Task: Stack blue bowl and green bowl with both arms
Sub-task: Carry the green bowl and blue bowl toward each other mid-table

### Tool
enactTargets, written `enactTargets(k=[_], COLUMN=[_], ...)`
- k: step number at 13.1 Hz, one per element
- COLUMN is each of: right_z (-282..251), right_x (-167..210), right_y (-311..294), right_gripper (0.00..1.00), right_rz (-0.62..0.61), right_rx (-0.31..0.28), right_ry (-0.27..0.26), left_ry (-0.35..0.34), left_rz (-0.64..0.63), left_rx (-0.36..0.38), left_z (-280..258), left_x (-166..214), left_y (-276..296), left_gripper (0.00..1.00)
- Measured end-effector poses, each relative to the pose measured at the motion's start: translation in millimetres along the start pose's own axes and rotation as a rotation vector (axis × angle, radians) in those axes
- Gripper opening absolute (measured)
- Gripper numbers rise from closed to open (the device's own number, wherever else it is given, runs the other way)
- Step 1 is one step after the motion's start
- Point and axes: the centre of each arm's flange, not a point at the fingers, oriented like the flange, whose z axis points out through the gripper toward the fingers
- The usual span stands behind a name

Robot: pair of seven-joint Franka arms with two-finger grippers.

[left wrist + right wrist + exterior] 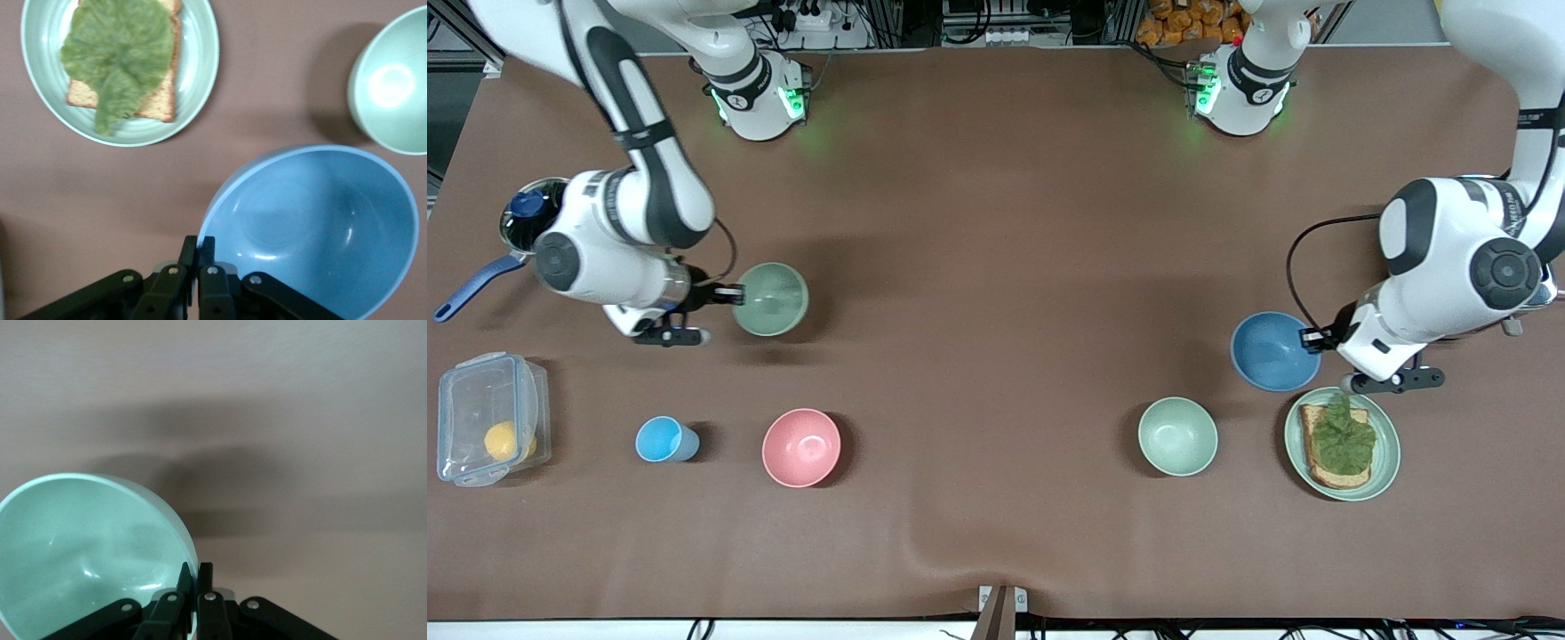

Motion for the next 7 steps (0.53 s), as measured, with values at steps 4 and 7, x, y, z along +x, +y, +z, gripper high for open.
enactTargets(k=[4,7], right_z=[8.0,18.9], right_x=[-29.1,-54.1], right_y=[-95.9,-163.8], right_gripper=[0.04,0.04], right_rz=[0.128,0.217], right_rx=[0.038,0.035], right_ry=[-0.010,0.048], left_ry=[-0.005,-0.029], left_rz=[-0.051,-0.105], left_rx=[-0.013,-0.016], left_z=[-3.3,-2.4], left_x=[-7.8,-17.9], left_y=[37.3,64.5], left_gripper=[0.04,0.04])
